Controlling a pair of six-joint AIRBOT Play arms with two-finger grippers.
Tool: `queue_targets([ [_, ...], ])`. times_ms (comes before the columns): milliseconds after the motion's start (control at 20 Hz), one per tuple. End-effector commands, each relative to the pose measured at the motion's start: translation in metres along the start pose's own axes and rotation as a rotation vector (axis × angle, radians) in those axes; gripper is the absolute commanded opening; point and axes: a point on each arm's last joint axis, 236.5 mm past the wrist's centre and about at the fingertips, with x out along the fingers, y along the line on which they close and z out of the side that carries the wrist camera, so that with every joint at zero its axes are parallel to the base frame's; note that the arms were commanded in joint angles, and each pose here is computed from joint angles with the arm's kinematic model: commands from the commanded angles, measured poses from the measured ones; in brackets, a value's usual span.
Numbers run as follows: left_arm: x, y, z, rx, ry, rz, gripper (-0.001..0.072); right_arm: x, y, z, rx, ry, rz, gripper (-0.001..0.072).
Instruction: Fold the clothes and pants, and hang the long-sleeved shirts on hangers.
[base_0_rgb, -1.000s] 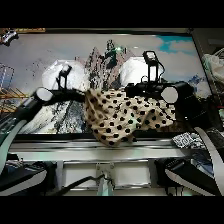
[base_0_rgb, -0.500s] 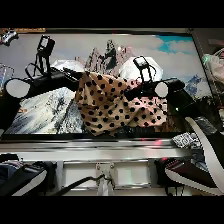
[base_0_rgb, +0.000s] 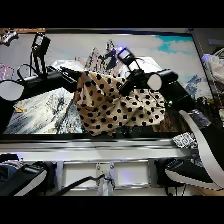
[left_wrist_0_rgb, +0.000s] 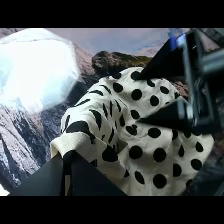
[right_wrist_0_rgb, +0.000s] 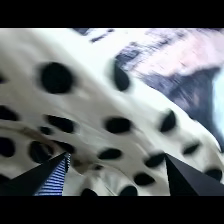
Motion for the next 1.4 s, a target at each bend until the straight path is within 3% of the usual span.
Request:
queue_targets([
  [0, -0.002, -0.004, -0.001, 0.004, 0.008, -0.013, 0.0010, 0.014, 0.028, 0.025, -0.211, -0.057, 0.010, 0.0716],
  [400, -0.023, -0.022, 0.008, 0.036, -0.012, -0.040, 0.0010, 0.066, 0.032, 0.036, -0.148, -0.122, 0.020, 0.0696],
  [450, -0.026, -0.023, 0.010, 0.040, -0.018, -0.039, 0.0010, 0.071, 0.028, 0.042, -0.134, -0.152, 0.004, 0.0616],
  [650, -0.028, -0.022, 0.010, 0.052, -0.020, -0.031, 0.0010, 0.063, 0.018, 0.062, -0.127, -0.225, -0.041, 0.0041],
  [950, -0.031, 0.004, 0.044, 0.082, -0.158, 0.086, 0.0010, -0.004, 0.010, 0.104, -0.152, -0.365, -0.102, 0.0020],
  [1150, -0.077, 0.028, 0.139, 0.161, -0.458, 0.265, 0.0010, -0.118, 0.005, 0.170, -0.177, -0.600, -0.182, 0.0021],
  [1350, -0.142, -0.015, 0.232, 0.222, -0.742, 0.274, 0.0009, -0.239, 0.020, 0.211, -0.189, -0.758, -0.181, 0.0021],
])
